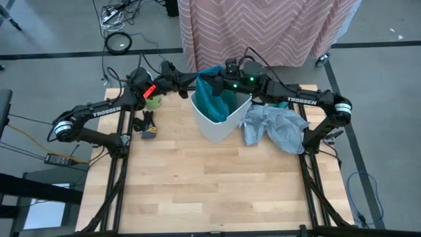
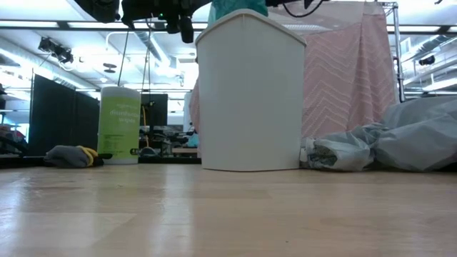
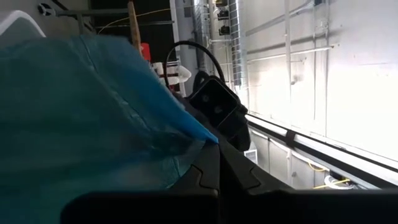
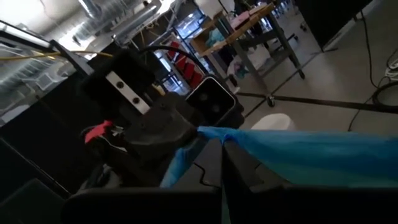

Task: Place trash/remove bag and relplace
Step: Close the trash bag

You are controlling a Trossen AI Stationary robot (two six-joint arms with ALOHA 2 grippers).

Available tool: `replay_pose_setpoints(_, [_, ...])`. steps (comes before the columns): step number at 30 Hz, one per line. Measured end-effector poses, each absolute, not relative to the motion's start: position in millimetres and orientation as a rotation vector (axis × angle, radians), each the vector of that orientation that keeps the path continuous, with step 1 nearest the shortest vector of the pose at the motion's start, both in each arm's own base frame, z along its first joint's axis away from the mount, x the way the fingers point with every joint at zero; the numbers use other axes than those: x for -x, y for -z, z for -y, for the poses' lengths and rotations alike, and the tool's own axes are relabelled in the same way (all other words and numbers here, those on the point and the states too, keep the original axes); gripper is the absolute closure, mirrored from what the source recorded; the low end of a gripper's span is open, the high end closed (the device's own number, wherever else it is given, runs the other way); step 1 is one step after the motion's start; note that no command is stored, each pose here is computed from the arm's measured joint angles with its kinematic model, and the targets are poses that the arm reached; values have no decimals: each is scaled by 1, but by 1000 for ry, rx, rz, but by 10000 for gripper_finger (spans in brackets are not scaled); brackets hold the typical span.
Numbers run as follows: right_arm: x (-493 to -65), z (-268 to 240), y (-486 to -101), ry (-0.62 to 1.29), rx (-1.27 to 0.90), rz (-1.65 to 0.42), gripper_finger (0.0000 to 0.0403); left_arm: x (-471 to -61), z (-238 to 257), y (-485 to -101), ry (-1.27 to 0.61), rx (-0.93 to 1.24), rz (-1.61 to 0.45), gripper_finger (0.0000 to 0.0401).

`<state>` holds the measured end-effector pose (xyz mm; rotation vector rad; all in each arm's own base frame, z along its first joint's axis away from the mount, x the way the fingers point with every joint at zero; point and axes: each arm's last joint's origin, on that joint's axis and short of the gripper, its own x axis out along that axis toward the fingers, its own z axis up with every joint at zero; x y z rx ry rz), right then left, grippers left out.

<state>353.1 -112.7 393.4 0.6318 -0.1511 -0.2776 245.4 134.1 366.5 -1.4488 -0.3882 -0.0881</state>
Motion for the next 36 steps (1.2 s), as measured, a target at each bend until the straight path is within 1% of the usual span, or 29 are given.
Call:
replay_pose_setpoints(15, [-356,108,-388,258,-639,103,403,-246,-136,-364,38,1459,410,399])
replay_pose_setpoints(21, [-363,107,-378,254,-652,52,403,-246,-136,-364,36,1457,416,399])
replay_pose_setpoints(23, [-368,107,-375,239,-653,66,403,-246,-136,-364,36,1456,417,399])
replay_pose_setpoints(29, [-384,107,-355,206,-707,12,403,-246,-136,-365,36,1456,417,399])
replay_pose_setpoints(36, [-388,107,-348,203,-727,-11,403,-245,-137,-367,53,1448,438,399])
